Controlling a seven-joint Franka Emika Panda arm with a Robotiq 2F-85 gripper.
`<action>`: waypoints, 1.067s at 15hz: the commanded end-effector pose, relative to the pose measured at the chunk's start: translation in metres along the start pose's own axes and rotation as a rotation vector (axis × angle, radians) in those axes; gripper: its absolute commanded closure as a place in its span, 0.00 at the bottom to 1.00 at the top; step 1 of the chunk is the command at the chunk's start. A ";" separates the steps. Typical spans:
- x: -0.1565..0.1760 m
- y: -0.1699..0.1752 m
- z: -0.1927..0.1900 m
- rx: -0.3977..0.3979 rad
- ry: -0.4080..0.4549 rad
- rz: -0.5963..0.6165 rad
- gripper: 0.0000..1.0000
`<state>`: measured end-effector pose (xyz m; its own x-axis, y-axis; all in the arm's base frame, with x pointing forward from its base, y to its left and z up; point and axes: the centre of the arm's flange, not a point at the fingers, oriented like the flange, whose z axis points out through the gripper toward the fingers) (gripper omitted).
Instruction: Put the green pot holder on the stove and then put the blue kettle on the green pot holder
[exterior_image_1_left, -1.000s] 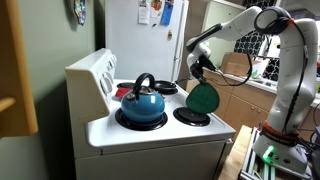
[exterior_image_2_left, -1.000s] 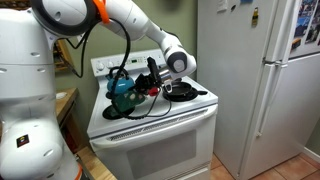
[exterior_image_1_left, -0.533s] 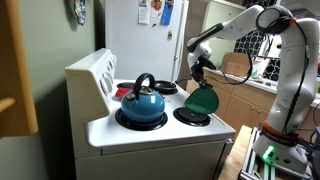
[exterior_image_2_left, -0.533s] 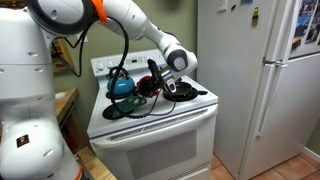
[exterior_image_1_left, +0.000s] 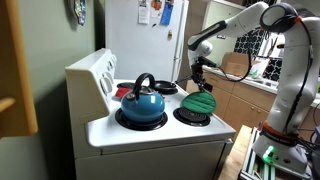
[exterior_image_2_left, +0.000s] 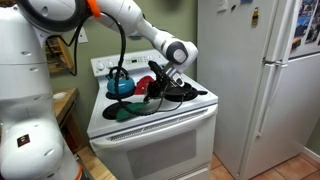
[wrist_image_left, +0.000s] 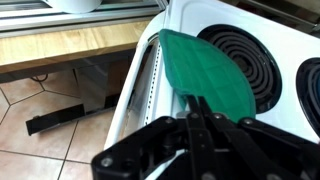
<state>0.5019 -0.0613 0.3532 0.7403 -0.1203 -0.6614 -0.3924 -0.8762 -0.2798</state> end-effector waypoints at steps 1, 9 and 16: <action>0.001 0.007 0.002 -0.042 0.117 -0.011 0.99; 0.032 -0.008 -0.005 0.034 0.491 -0.144 0.99; 0.037 -0.045 -0.003 0.242 0.686 -0.317 0.99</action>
<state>0.5594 -0.0401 0.3456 0.9725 -0.2296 -0.0380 -0.2164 -0.8322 -0.5105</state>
